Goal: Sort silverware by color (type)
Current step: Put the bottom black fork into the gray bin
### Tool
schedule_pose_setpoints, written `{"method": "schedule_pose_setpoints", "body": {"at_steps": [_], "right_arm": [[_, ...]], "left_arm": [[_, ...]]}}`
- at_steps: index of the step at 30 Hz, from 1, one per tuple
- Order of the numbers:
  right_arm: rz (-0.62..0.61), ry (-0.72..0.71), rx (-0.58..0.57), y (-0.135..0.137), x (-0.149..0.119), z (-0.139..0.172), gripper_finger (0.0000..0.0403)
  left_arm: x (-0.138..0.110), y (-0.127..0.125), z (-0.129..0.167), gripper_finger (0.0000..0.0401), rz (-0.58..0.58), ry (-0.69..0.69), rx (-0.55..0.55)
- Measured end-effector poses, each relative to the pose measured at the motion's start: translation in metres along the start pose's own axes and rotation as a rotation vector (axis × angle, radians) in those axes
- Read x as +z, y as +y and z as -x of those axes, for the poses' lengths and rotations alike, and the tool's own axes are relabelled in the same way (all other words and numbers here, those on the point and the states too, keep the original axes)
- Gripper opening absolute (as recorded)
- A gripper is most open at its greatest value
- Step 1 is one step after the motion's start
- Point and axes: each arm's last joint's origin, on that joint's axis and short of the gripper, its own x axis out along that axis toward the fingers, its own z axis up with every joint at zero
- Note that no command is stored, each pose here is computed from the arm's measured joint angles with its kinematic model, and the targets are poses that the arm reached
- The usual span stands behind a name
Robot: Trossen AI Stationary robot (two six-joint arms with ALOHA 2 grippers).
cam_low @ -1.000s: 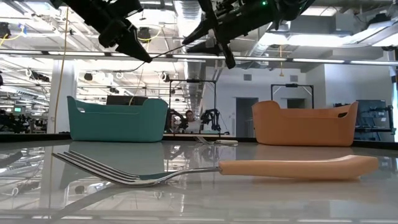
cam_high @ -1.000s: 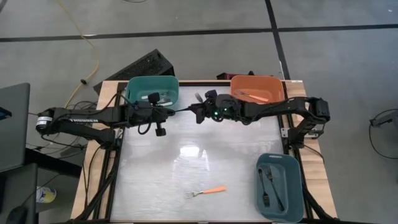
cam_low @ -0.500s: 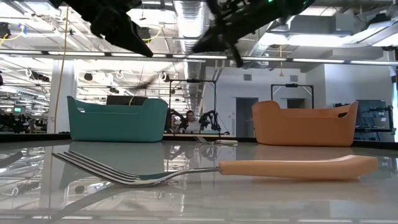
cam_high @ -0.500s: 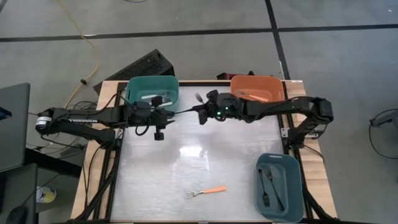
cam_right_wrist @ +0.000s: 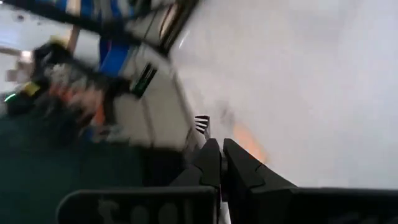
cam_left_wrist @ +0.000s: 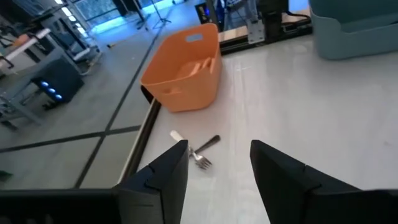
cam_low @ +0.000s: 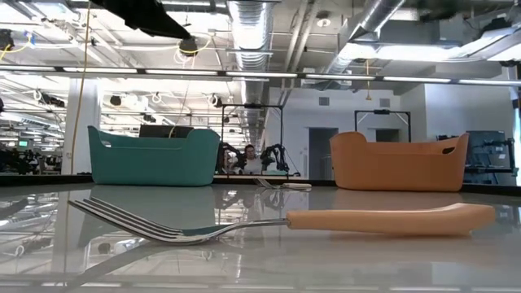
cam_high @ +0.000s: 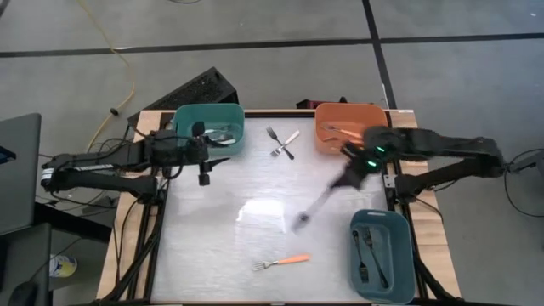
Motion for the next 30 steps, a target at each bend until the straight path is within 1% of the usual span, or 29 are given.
{"method": "schedule_pose_setpoints", "body": {"at_steps": [2,5,6,8,10,12,13,15,18,22,24,26,28,30], "right_arm": [[-0.073,0.061,0.029,0.006,-0.021,0.017,0.0024],[-0.193,0.141,0.016,0.007,-0.048,0.037,0.0024],[-0.229,0.179,-0.003,0.005,-0.056,0.042,0.0024],[-0.288,0.277,-0.089,0.000,-0.071,0.047,0.0024],[-0.307,0.397,-0.165,-0.003,-0.085,0.049,0.0024],[-0.283,0.489,-0.229,-0.006,-0.096,0.051,0.0024],[-0.264,0.512,-0.253,-0.007,-0.099,0.051,0.0024],[-0.215,0.532,-0.276,-0.007,-0.103,0.051,0.0024],[-0.179,0.530,-0.365,-0.011,-0.107,0.048,0.0024],[-0.113,0.562,-0.442,-0.010,-0.111,0.035,0.0024],[-0.049,0.598,-0.463,-0.011,-0.114,0.026,0.0024],[0.008,0.633,-0.488,-0.016,-0.119,0.016,0.0024],[0.047,0.671,-0.510,-0.024,-0.125,0.006,0.0024],[0.085,0.700,-0.498,-0.031,-0.129,-0.004,0.0024]], "left_arm": [[-0.001,0.001,-0.004,0.0162,0.003,0.004,-0.020],[-0.004,0.002,-0.014,0.0162,0.006,0.009,-0.069],[-0.005,0.001,-0.018,0.0162,0.002,0.009,-0.087],[-0.006,0.001,-0.028,0.0162,0.006,-0.009,-0.116],[-0.008,0.001,-0.038,0.0162,0.028,-0.008,-0.141],[-0.008,-0.001,-0.048,0.0162,0.070,-0.019,-0.165],[-0.009,-0.002,-0.052,0.0162,0.091,-0.019,-0.172],[-0.010,-0.003,-0.059,0.0162,0.130,-0.016,-0.181],[-0.013,-0.005,-0.069,0.0162,0.187,-0.007,-0.183],[-0.019,-0.009,-0.089,0.0162,0.258,0.016,-0.176],[-0.021,-0.012,-0.104,0.0162,0.316,0.059,-0.172],[-0.019,-0.013,-0.121,0.0162,0.343,0.101,-0.157],[-0.015,-0.012,-0.139,0.0162,0.351,0.169,-0.132],[-0.011,-0.010,-0.156,0.0162,0.342,0.255,-0.119]]}}
